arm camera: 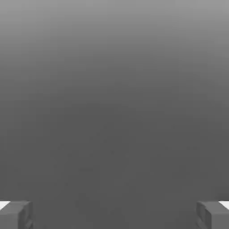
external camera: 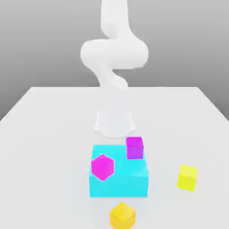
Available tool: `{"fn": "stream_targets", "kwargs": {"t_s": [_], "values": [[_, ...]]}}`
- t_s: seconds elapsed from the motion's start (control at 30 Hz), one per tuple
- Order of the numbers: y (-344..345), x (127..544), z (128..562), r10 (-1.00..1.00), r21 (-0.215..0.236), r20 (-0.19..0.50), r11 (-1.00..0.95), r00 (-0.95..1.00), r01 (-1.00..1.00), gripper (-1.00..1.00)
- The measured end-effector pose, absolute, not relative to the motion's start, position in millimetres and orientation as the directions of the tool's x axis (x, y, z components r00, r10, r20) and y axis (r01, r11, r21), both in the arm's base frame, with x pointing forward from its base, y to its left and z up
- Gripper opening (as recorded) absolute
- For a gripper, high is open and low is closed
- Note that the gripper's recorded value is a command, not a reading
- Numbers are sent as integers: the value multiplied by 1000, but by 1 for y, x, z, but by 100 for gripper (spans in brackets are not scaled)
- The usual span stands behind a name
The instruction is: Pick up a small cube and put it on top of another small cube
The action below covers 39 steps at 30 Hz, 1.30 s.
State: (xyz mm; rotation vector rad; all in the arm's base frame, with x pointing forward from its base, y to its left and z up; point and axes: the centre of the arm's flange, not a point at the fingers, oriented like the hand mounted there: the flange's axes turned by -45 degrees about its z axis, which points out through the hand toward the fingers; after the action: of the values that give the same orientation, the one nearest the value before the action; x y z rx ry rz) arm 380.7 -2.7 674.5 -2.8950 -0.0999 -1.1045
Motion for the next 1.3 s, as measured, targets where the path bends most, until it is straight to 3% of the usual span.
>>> {"fn": "stream_targets", "kwargs": {"t_s": [0.23,0.47,0.9,1.07,1.1,1.3], "values": [[6,459,554,230,-37,517,-956,825,290,0],[23,498,424,414,-48,364,-886,835,461,0],[24,482,208,718,-6,34,-696,695,718,0],[22,480,148,741,4,1,-671,671,741,0],[22,479,135,741,2,1,-672,672,741,-100],[22,478,129,740,0,-1,-672,672,740,-100]]}}
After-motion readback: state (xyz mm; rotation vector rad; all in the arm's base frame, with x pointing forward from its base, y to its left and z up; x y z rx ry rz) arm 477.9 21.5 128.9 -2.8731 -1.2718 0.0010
